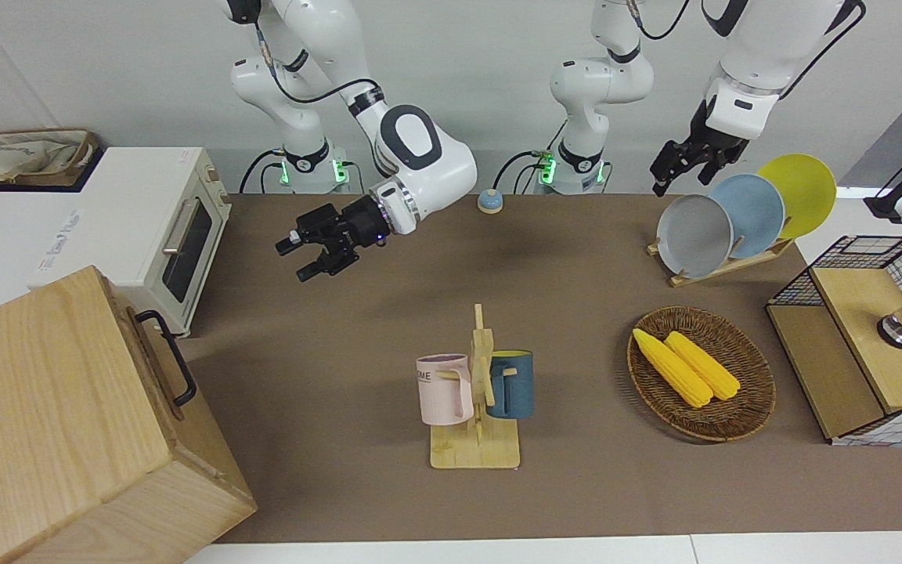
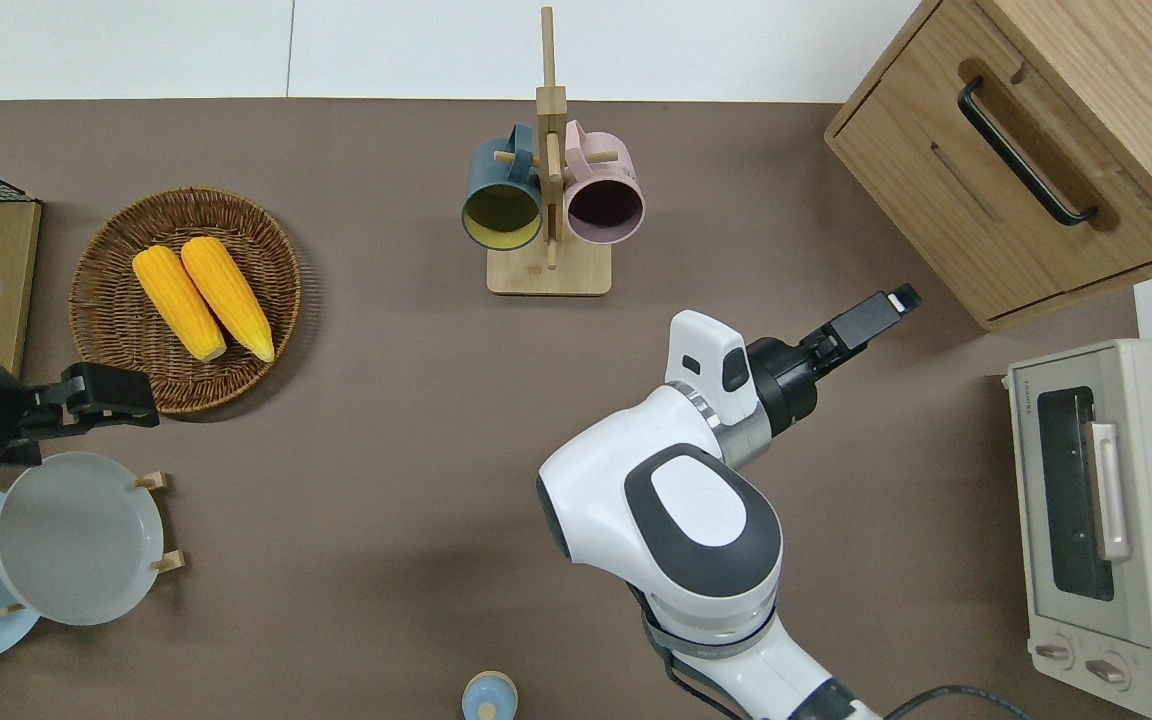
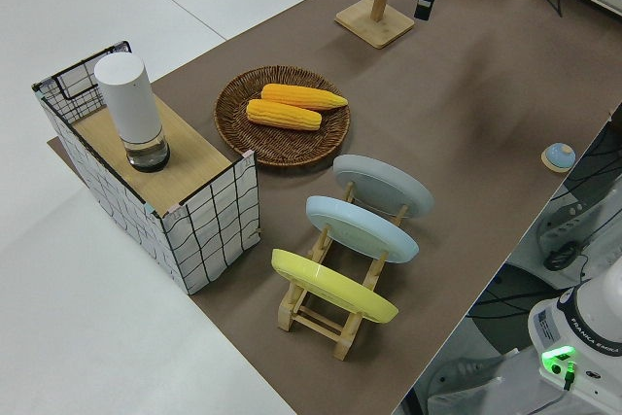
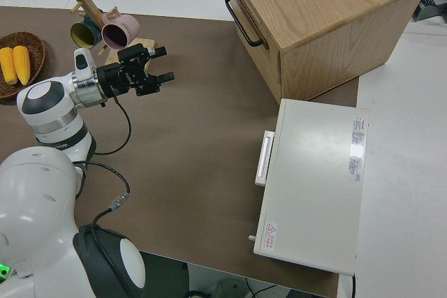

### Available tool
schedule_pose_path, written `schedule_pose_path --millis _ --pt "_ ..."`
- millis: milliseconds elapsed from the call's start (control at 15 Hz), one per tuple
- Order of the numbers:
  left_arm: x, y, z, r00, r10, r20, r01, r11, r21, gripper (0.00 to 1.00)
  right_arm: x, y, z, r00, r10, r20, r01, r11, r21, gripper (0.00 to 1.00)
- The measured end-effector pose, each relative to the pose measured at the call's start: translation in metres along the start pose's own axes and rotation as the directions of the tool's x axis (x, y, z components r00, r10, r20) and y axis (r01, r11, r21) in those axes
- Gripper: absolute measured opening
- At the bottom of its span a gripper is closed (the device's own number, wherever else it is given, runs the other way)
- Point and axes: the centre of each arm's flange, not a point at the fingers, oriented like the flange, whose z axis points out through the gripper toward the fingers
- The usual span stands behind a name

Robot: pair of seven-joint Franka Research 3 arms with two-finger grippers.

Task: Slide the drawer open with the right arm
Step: 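Swing the right arm inward and reach the right gripper toward the drawer handle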

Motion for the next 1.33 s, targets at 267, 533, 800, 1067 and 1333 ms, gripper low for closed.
schedule_pose_path --millis 267,533,800,1067,1333 --pt "0.0 0.0 0.0 1.0 0.0 0.0 0.0 1.0 0.0 1.0 0.008 -0.002 0.024 0.999 -0.028 -0.027 0.026 0.998 -0.063 0.98" --pt "0.0 0.0 0.0 1.0 0.0 0.0 0.0 1.0 0.0 1.0 0.013 -0.002 0.055 0.998 -0.04 -0.051 0.036 0.996 -0.086 0.98" --pt "0.0 0.0 0.0 1.0 0.0 0.0 0.0 1.0 0.0 1.0 0.015 -0.002 0.083 0.996 -0.053 -0.075 0.045 0.994 -0.097 0.98" --pt "0.0 0.0 0.0 1.0 0.0 0.0 0.0 1.0 0.0 1.0 0.016 -0.003 0.109 0.994 -0.066 -0.092 0.056 0.993 -0.103 0.97" --pt "0.0 0.0 0.0 1.0 0.0 0.0 0.0 1.0 0.0 1.0 0.016 -0.003 0.138 0.991 -0.078 -0.105 0.067 0.992 -0.111 0.97"
